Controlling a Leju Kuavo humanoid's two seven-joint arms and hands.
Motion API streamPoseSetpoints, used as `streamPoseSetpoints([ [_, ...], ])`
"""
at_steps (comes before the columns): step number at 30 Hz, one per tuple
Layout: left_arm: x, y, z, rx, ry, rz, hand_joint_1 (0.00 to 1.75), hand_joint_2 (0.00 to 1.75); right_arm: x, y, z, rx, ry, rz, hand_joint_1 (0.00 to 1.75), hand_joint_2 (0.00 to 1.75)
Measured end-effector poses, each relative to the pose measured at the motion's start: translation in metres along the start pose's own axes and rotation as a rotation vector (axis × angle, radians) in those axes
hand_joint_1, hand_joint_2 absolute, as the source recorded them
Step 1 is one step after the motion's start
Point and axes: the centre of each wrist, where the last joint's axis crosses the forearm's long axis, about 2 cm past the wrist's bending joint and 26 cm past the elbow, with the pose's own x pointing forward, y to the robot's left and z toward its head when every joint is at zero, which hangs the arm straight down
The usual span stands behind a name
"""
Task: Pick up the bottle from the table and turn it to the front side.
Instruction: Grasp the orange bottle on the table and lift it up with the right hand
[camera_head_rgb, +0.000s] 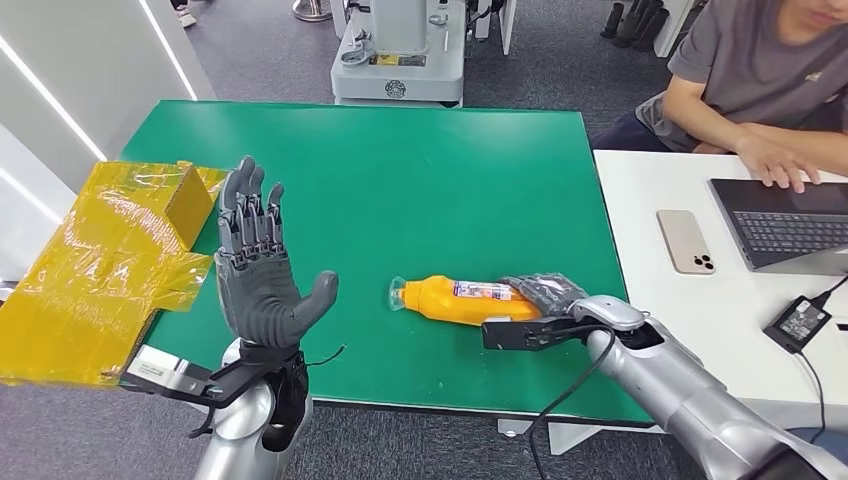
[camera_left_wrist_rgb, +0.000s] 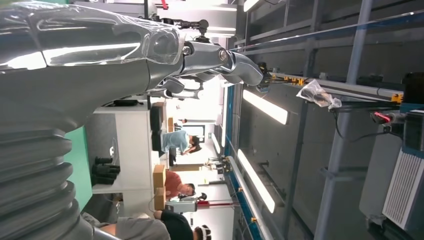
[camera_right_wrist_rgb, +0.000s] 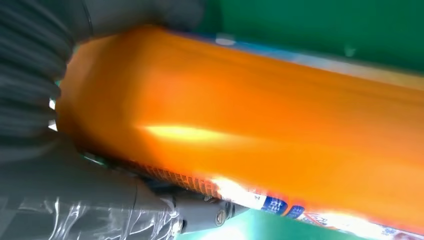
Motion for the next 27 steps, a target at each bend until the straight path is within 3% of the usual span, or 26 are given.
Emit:
streamPoseSetpoints([
  [15, 0.0, 0.001, 0.001, 0.009, 0.001, -0.017, 0.0, 1.75, 0.03, 0.0, -0.014, -0.154, -0.07, 0.008, 1.75, 1.75],
  [27, 0.001, 0.002, 0.007, 0.034, 0.013, -0.041, 0.0, 1.75, 0.078, -0.023, -0.015, -0.579, -0.094, -0.234, 1.75, 1.75],
])
